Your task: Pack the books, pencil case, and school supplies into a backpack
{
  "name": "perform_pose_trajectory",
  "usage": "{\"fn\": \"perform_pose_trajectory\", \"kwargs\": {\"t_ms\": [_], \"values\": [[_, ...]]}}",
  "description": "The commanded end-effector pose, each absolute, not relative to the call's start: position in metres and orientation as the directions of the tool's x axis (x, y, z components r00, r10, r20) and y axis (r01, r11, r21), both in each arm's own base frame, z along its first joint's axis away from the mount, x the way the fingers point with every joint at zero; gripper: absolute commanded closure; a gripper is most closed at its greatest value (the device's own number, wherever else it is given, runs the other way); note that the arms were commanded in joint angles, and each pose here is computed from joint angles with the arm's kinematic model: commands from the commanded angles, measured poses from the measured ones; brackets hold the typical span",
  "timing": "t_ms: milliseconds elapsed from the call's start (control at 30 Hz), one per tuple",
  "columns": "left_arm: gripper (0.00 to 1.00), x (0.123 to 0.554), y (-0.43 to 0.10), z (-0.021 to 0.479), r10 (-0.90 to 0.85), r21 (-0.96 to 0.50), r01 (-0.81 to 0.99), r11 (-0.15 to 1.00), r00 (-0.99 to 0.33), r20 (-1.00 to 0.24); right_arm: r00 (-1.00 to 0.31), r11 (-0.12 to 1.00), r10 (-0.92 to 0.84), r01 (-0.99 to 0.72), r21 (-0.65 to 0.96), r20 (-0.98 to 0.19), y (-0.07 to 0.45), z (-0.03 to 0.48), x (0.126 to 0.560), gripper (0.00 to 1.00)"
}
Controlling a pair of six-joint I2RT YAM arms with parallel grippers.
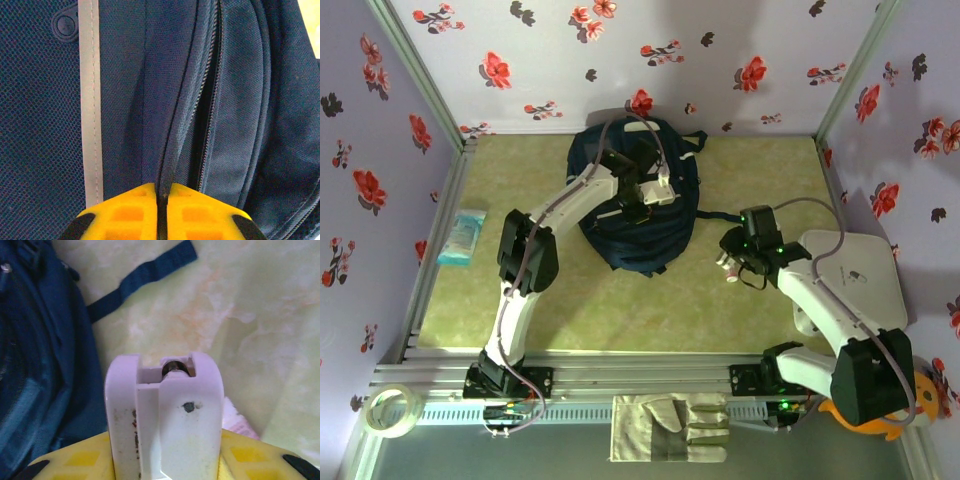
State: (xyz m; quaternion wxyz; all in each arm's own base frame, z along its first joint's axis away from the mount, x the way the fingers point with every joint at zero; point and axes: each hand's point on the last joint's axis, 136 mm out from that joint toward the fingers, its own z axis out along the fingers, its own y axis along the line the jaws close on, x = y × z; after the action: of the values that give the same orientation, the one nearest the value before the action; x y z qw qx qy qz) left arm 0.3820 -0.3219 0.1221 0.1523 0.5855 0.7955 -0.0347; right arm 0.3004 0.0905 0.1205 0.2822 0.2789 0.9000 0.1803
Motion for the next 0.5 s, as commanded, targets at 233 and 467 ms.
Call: {"fn": "perform_pose_trajectory", "kwargs": {"t_ms": [233, 467], "values": [[1.0, 0.404, -0.351, 0.25, 0.697, 0.142, 0.854, 0.501, -0.301, -0.651, -0.653, 0.612, 0.653, 0.156, 0.776, -0.384, 0.154, 0.186, 0.358, 0.59], [1.0, 0.411, -0.368, 0.321, 0.497, 0.094, 0.797, 0.597, -0.275, -0.823, -0.687, 0.527, 0.637, 0.057, 0.848, -0.35, 0.212, 0.226, 0.389, 0.58]]}}
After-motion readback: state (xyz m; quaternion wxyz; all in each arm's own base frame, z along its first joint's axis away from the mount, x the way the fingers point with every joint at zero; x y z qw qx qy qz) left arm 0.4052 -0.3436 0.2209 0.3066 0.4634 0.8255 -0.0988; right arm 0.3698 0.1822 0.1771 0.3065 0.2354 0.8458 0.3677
